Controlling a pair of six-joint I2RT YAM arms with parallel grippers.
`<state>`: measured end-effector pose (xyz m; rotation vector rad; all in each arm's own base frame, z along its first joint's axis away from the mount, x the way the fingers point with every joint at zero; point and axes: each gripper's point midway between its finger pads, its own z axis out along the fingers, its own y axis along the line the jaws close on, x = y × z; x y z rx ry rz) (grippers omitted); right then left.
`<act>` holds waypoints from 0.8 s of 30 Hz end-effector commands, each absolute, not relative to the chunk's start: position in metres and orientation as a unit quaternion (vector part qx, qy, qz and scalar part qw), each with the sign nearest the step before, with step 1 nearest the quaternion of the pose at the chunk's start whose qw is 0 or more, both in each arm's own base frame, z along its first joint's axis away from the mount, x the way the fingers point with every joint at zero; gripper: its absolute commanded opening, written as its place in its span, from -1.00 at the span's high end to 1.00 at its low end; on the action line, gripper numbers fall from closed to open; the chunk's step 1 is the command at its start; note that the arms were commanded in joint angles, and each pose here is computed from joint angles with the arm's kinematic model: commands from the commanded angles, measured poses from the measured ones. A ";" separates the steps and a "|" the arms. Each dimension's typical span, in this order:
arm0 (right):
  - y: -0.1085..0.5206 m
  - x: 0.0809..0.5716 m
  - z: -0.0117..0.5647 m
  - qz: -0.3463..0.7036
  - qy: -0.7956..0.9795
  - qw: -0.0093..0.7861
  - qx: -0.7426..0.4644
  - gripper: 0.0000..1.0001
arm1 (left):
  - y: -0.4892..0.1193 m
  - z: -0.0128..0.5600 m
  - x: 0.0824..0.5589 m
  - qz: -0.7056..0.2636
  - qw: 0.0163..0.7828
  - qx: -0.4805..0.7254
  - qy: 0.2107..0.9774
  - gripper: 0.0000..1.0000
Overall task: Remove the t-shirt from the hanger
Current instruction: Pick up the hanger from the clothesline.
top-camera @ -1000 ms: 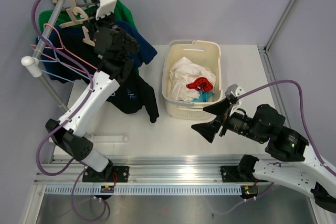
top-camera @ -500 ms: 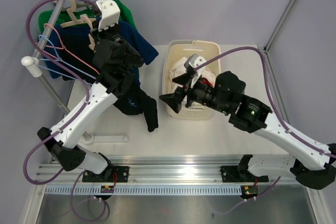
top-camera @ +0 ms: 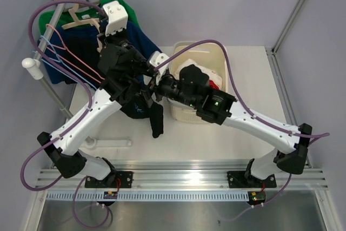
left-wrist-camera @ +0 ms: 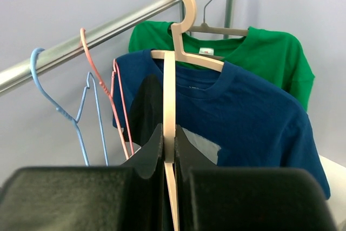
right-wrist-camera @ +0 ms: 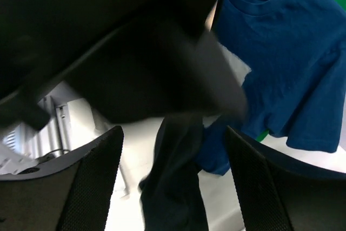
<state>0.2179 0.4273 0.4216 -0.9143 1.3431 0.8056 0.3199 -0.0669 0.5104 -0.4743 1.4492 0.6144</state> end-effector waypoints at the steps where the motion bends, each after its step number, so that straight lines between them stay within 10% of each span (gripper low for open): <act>1: 0.437 0.236 0.449 0.332 0.559 0.663 -0.372 -0.59 | -0.063 0.520 0.307 0.233 0.694 -0.249 0.634 1.00; 10: 0.462 0.249 0.431 0.341 0.574 0.656 -0.352 0.05 | -0.062 0.517 0.303 0.220 0.698 -0.253 0.633 1.00; 24: 0.430 0.211 0.445 0.427 0.527 0.665 -0.313 -0.28 | -0.058 0.522 0.298 0.210 0.700 -0.266 0.629 1.00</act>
